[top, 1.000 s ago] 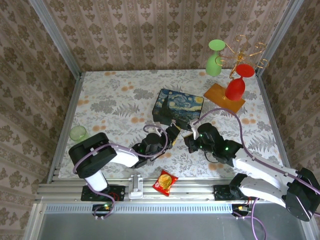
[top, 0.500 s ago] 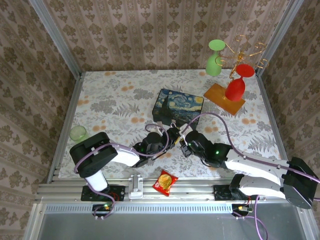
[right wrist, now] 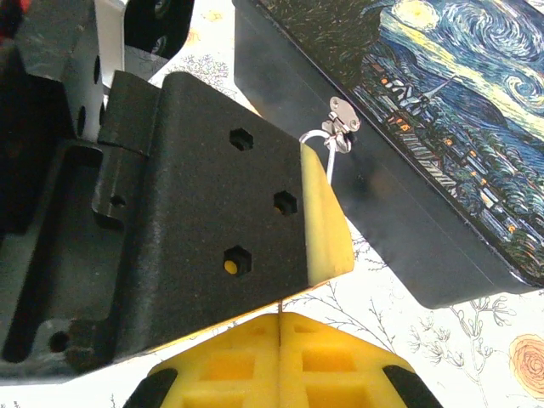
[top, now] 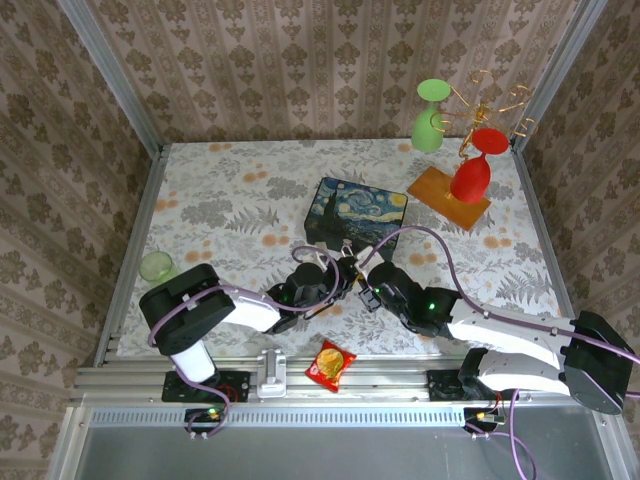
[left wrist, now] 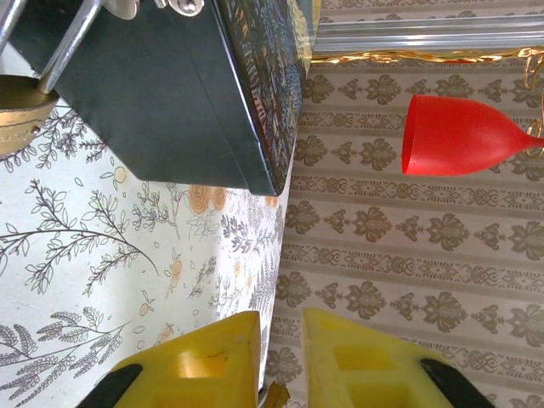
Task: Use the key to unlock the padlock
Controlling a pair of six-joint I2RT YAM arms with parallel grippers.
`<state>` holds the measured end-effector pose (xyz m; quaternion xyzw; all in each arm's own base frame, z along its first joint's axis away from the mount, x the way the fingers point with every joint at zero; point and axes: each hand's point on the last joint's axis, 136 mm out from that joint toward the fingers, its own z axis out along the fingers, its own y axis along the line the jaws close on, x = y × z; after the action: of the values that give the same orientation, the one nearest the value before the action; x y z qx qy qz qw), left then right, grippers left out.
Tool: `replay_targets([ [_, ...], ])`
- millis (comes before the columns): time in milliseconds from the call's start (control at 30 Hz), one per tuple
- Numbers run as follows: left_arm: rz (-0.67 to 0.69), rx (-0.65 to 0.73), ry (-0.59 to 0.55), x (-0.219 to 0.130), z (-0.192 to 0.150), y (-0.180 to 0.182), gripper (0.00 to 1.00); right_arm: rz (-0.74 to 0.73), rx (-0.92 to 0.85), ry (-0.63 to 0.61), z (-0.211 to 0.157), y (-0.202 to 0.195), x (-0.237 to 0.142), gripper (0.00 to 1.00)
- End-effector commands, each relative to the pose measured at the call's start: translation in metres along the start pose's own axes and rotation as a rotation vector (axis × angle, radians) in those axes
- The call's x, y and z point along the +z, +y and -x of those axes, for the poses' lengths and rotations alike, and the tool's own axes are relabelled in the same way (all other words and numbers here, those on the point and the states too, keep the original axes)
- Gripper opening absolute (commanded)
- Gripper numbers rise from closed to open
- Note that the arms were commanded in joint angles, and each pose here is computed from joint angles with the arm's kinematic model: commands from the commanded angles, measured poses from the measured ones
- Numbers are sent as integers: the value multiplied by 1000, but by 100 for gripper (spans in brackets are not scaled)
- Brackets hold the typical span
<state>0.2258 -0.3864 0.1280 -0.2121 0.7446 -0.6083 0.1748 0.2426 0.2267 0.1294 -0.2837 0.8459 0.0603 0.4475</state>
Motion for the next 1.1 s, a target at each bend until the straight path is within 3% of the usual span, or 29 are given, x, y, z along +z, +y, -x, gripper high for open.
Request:
replay_targets([
  [0, -12, 14, 23, 4, -5, -3, 16, -12, -11, -58, 17, 0, -5, 0],
  [233, -20, 21, 31, 6, -6, -3, 1, -14, -24, -54, 14, 0, -5, 0],
  [300, -27, 33, 30, 6, -5, -5, 0, -9, -14, -58, 15, 0, -6, 5],
  [333, -28, 37, 32, 6, -6, -5, 0, -3, -6, -61, 15, 1, -7, 13],
  [400, -36, 61, 29, 4, -4, -9, 0, 6, 34, -69, 14, -2, -11, 43],
  [467, -42, 97, 24, 1, 1, -14, 0, 52, 115, -86, 15, -7, -18, 61],
  [633, -134, 308, -3, -15, 22, -54, 0, 355, 444, -208, 34, -20, -48, 81],
  [833, -335, 683, 41, -39, 11, -119, 0, 647, 600, -317, 73, -17, -83, 85],
  [1067, -523, 1006, 36, -84, -15, -183, 0, 889, 655, -492, 113, -10, -118, 80],
])
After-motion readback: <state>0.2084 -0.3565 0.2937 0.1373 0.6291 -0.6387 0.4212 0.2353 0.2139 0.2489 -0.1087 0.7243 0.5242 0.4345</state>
